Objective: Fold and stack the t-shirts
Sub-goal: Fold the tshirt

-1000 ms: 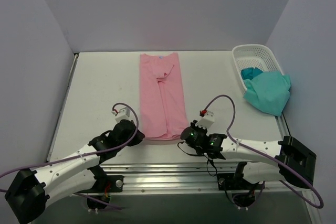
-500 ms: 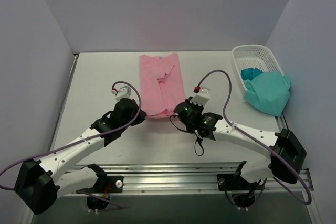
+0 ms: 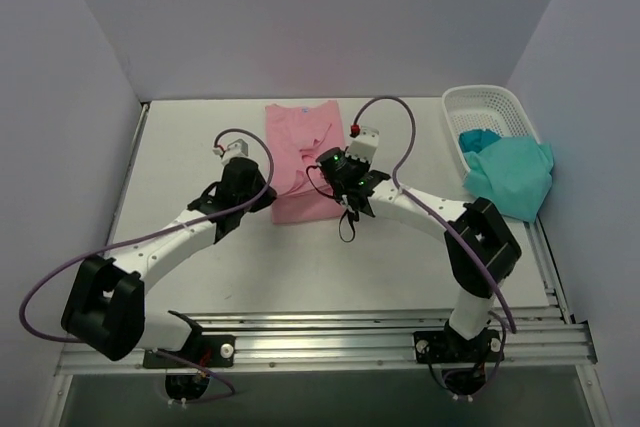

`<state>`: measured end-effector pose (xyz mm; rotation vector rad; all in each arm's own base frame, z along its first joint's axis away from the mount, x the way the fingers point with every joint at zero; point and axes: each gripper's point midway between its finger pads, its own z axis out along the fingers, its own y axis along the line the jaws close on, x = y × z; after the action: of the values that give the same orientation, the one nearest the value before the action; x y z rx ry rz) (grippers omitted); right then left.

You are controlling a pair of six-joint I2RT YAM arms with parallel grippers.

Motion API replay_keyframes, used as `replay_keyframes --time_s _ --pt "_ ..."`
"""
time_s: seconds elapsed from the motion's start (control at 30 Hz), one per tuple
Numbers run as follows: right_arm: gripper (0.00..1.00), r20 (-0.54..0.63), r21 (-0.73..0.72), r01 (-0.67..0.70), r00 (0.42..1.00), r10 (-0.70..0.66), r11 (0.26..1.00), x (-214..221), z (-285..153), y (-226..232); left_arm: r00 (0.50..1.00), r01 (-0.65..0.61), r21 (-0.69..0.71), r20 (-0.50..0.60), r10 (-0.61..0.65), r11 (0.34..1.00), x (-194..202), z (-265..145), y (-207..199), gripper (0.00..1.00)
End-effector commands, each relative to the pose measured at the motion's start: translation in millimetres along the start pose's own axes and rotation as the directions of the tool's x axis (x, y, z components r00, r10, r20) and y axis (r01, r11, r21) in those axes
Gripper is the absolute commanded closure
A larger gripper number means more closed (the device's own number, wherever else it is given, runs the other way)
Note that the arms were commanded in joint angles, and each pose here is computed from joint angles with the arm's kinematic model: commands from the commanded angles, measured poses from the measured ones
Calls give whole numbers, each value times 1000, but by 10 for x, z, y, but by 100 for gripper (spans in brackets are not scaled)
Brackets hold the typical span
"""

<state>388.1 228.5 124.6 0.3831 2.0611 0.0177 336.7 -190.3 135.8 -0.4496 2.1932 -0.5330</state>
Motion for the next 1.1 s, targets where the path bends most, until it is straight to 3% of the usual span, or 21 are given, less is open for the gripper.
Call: replay_keyframes --time_s 0.0,0.13,0.37,0.63,1.0,1.03,1.07 --pt "100 29 12 8 1000 -8 1000 -188 173 122 998 -14 104 63 7 995 -341 166 -325 98" --pt "100 17 -19 1 1000 -1 1000 -269 364 316 998 -22 160 63 12 987 -536 368 -537 98" --pt "100 0 -13 15 1000 -15 1000 -314 731 461 999 -15 164 53 7 986 -727 674 -553 98" --pt "100 -6 -28 -2 1000 2 1000 -467 1129 574 999 13 152 45 -20 988 -976 1022 -330 98" --pt "100 -110 6 6 994 -5 1000 -62 1974 462 998 59 148 -47 -52 987 -930 2032 67 98" --pt "94 -97 -4 -16 995 16 1000 -160 2012 517 998 58 173 -28 -53 983 -1061 2089 -19 98" --pt "66 -104 -4 -18 994 17 1000 -113 2086 509 995 76 158 -71 -65 985 -949 2246 120 98"
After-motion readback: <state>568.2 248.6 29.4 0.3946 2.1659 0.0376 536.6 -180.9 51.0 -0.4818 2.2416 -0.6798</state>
